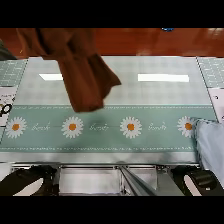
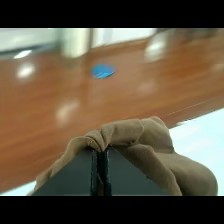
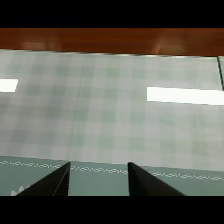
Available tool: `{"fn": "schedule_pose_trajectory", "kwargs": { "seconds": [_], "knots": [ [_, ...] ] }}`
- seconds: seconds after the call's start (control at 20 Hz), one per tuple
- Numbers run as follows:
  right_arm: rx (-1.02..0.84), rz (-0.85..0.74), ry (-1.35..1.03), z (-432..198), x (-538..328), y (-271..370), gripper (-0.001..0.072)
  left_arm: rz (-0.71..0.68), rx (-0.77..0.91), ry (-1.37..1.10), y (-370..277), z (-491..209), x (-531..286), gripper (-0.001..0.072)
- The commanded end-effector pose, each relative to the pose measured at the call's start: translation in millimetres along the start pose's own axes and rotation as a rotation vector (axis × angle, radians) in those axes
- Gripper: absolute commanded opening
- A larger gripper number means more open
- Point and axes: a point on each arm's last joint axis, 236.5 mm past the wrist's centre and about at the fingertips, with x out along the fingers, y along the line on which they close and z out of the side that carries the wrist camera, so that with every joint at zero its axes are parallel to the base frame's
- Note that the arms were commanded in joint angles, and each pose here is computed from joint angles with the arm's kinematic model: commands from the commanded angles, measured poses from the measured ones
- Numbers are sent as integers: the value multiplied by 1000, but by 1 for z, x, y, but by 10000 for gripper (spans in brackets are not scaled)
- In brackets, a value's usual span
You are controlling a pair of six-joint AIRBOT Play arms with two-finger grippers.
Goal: Fold the shirts.
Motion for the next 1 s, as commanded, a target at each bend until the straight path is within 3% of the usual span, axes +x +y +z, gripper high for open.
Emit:
{"fn": "schedule_pose_trajectory", "kwargs": {
  "seconds": [0.0, 0.25, 0.35, 0.65, 0.85, 0.9, 0.95],
  "knots": [
    [14, -1, 26, -16, -17, -1, 411, -193, -33, -29, -68, 6, -5, 24],
    [29, -4, 45, -21, -17, -2, 411, -439, -143, 188, -153, -94, 14, 24],
    [32, -4, 53, -23, -15, -2, 411, -466, -252, 221, -161, -141, 13, 24],
    [72, 153, 250, -88, 39, 36, 411, -85, -461, 543, -34, -363, -23, 24],
    [210, 303, 348, -145, 96, 73, 411, 145, -585, 778, 31, -493, -61, 37],
    [242, 308, 387, -161, 110, 75, 411, 209, -630, 803, 47, -511, -68, 184],
    [269, 304, 428, -176, 123, 76, 411, 271, -678, 821, 64, -523, -74, 449]
  ]
}}
